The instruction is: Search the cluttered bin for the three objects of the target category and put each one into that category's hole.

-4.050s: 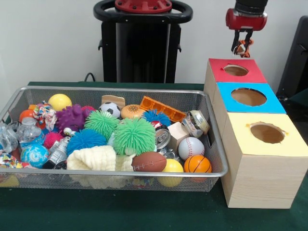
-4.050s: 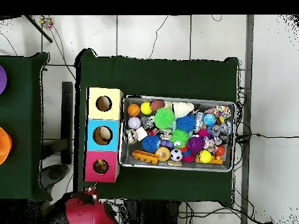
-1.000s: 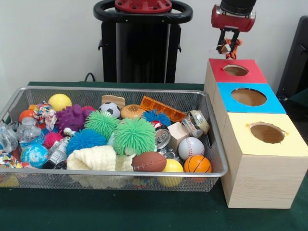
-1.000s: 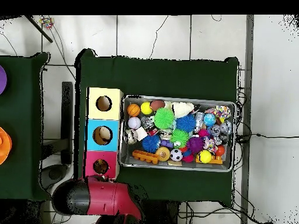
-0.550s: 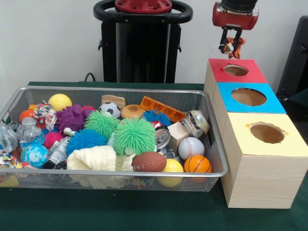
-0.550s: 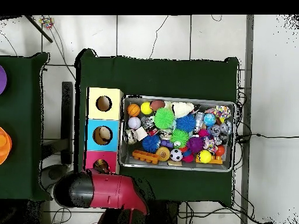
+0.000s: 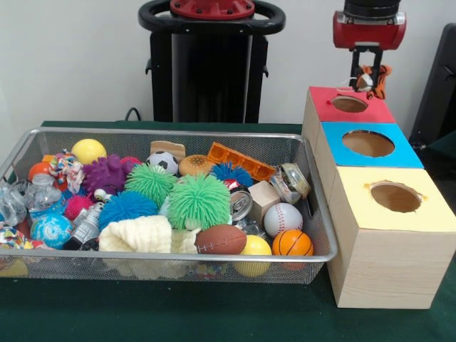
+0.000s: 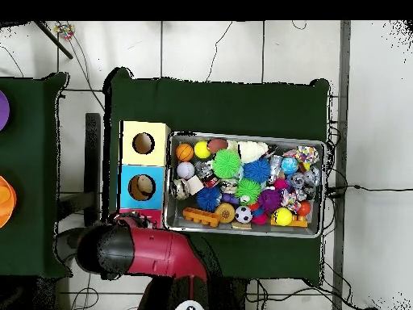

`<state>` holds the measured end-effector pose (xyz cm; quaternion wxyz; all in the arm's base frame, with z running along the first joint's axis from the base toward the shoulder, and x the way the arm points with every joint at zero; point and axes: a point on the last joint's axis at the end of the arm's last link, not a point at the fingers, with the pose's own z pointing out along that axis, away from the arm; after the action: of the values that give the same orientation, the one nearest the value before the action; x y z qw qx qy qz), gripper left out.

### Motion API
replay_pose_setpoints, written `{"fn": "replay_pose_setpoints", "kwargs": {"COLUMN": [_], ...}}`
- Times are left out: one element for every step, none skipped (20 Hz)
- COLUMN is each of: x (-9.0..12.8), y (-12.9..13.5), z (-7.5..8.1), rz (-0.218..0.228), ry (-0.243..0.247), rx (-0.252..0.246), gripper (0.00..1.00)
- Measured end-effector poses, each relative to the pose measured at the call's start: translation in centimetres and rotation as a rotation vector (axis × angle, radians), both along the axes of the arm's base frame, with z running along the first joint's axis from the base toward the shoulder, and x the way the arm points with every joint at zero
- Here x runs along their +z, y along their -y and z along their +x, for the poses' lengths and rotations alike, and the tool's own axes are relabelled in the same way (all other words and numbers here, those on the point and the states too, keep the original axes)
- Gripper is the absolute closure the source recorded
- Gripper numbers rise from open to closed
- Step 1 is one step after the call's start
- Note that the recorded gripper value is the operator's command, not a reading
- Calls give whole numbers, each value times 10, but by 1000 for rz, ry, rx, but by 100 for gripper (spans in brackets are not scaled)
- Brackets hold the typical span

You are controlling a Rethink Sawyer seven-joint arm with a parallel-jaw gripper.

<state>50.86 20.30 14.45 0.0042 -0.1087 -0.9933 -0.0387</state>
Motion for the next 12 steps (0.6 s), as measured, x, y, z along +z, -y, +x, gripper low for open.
{"fn": "replay_pose_setpoints", "kwargs": {"x": [0, 0, 0, 0, 0, 0, 0, 0, 0, -1, -1, -3], "y": [-1, -1, -2, -3, -3, -4, -5, -8, -10, -12, -14, -18], "z": [3, 6, 9, 11, 15, 16, 18, 20, 21, 22, 22, 22], "rz": [-1, -3, -5, -7, -11, -13, -15, -20, -22, -25, -28, -34], "ry": [22, 42, 62, 81, 114, 124, 135, 159, 165, 173, 179, 188], "rx": [0, 1, 2, 2, 3, 4, 5, 11, 14, 18, 23, 32], "gripper": [100, 100, 100, 100, 100, 100, 100, 100, 100, 100, 100, 100]}}
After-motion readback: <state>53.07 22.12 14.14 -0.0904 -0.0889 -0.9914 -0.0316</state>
